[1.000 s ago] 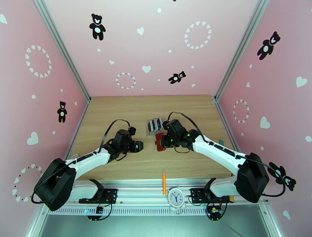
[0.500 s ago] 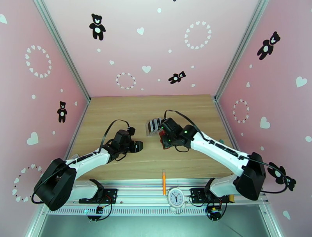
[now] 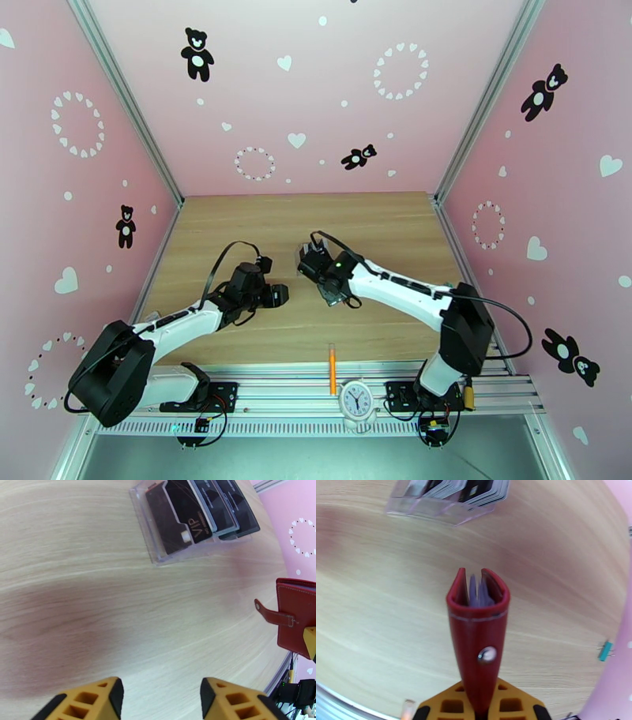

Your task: Put the credit cards into the card holder

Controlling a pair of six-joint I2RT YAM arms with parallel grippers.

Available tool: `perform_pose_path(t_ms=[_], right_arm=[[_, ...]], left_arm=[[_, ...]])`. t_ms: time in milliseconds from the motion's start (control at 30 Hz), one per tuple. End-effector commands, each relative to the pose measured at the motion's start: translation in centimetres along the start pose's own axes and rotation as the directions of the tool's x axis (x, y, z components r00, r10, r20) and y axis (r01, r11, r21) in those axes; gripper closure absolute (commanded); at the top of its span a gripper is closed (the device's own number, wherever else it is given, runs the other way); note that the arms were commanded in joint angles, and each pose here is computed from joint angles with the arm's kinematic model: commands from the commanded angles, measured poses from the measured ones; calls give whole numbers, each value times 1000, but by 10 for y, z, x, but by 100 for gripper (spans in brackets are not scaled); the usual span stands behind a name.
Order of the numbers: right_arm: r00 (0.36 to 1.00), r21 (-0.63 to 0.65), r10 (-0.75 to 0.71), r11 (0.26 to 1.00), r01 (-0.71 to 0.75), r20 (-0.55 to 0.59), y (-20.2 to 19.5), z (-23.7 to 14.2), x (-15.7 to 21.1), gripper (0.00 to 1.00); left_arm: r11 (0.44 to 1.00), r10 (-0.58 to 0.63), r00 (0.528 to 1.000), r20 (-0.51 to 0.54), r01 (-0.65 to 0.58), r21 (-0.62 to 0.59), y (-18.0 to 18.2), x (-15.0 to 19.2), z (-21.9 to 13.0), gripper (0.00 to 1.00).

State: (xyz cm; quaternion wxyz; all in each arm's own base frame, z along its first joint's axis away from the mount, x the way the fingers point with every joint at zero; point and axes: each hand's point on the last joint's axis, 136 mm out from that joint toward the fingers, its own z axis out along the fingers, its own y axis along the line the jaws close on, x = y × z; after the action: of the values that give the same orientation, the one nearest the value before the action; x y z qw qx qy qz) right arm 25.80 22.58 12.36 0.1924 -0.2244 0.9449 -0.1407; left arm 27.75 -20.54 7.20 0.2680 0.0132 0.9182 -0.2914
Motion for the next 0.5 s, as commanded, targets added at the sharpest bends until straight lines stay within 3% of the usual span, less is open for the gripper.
perform_pose_path(t_ms=[0,233,467], right_arm=[[998,135,-58,989,60,-20,-9,2,-2,100],[986,250,-154,954,165,-65,10,15,-7,100],[973,278,-209,933,228,-96,44,32,-9,100]], left_arm=[[999,-27,999,19,27,-29,11,-1,-1,42],[995,-41,997,68,47,-91,25,-7,-12,43],[990,-67,994,86,77,-117,35,-9,-15,43]])
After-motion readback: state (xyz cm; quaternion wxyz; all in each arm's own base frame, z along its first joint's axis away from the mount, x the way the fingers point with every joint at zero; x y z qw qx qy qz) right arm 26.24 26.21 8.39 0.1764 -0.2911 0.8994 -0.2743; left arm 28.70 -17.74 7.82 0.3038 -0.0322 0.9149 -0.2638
